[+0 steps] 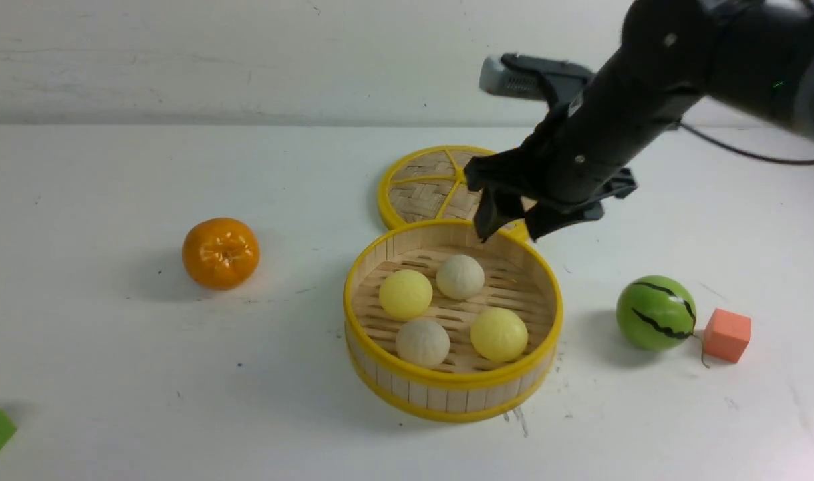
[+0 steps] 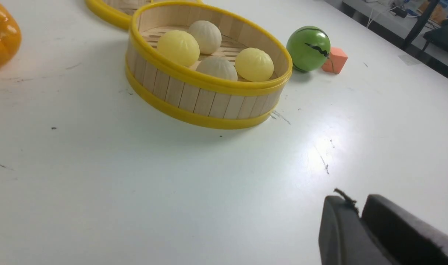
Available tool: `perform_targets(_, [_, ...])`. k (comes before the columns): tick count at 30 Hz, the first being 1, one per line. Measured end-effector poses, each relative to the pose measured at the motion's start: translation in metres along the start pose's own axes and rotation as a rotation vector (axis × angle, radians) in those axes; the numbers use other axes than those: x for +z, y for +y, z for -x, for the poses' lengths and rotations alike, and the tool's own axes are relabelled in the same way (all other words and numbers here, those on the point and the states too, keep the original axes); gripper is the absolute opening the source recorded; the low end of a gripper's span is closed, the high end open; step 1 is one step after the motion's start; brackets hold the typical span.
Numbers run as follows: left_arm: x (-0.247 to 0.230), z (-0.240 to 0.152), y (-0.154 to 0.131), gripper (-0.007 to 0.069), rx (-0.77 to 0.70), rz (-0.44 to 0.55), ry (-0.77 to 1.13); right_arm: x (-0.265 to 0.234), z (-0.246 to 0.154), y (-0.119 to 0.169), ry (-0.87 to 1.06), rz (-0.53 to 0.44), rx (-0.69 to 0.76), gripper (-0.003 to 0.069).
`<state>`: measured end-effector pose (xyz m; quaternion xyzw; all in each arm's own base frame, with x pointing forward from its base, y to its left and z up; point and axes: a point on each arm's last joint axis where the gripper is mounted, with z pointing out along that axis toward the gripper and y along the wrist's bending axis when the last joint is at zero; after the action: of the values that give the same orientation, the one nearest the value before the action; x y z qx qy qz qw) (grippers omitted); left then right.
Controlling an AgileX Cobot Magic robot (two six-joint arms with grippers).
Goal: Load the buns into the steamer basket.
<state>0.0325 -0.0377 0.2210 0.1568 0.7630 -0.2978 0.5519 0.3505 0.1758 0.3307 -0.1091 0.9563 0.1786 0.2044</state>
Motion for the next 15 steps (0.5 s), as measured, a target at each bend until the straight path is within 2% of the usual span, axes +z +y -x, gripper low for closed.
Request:
perform_targets(2, [0.000, 0.000, 0.000, 0.0082, 0.000, 0.000, 0.000, -0.026, -0.019, 0.002, 0.015, -0.051, 0.000, 0.0339])
perform_targets(5, [0.000, 0.000, 0.000, 0.0084, 0.002, -0.009, 0.003, -0.059, -0.059, 0.001, 0.013, -0.126, 0.015, 0.0155])
perform_targets(9, [0.000, 0.000, -0.001, 0.0089, 0.002, -0.011, 0.003, -0.084, -0.099, -0.001, -0.023, -0.145, 0.038, -0.0002])
perform_targets(15, [0.000, 0.000, -0.001, 0.0092, 0.002, -0.011, 0.004, -0.111, -0.150, -0.011, -0.019, -0.147, 0.043, -0.0020])
